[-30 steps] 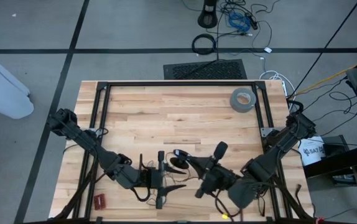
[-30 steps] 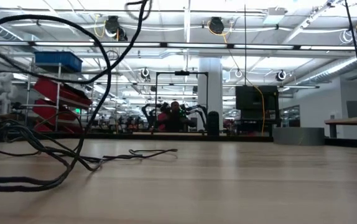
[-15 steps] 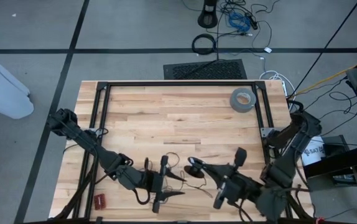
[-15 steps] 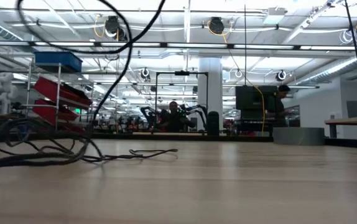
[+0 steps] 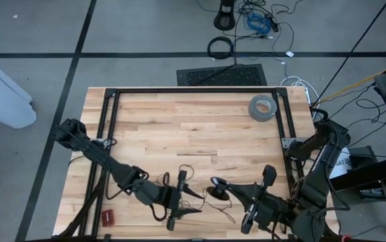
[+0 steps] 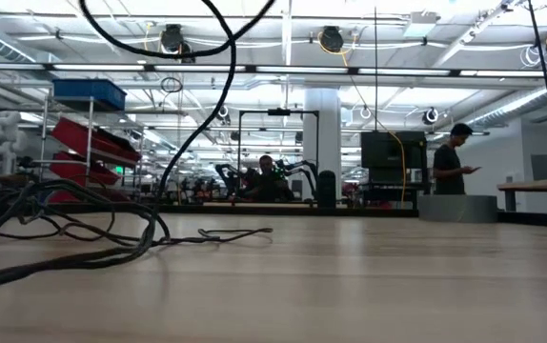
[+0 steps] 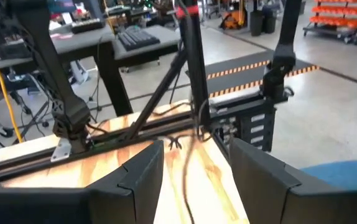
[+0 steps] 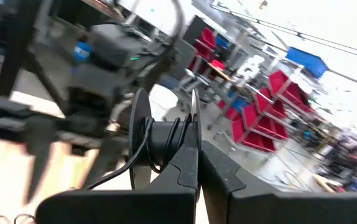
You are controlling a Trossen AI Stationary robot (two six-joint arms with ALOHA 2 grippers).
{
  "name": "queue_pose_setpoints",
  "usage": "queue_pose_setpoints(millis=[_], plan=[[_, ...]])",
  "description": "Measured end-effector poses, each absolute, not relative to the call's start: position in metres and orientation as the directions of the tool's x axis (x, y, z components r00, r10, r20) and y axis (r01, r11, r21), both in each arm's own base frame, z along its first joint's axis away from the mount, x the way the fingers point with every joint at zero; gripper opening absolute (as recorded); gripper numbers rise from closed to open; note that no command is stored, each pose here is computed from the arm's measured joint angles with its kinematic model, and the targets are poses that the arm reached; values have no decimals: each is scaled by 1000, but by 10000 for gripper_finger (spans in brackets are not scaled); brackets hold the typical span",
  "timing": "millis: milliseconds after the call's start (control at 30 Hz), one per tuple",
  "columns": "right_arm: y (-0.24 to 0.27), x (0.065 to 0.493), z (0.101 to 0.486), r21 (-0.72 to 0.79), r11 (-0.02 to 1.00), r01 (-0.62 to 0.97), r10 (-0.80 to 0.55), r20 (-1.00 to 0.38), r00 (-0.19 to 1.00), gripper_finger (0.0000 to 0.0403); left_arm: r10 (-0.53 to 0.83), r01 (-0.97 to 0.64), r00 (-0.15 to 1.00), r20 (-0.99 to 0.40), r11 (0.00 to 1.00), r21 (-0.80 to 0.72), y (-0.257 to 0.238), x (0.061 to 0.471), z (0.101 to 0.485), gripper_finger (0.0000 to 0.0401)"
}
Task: Coil cords
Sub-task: Coil the black wire onto the spool
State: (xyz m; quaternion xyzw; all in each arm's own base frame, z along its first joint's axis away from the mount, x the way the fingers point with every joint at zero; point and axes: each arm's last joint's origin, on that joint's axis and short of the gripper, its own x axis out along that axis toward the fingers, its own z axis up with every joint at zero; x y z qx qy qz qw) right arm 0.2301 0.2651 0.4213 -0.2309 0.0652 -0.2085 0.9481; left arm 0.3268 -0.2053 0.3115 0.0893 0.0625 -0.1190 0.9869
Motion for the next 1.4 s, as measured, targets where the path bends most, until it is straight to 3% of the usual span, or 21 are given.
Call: queue_pose_setpoints(millis=[467,1033,1400], plan=[[265,229,422,-471,789,395,-458,-22,889,0,-139,161,976,-170,979,124,-191,348,300,190],[265,230,421,-472,788,395,-459,-22,888,0,-195,213,962,-191,974,76,-194,349,296,189],[265,230,421,-472,788,395,-459,-22,888,0,-182,201,962,-202,976,80,-189,351,295,132]])
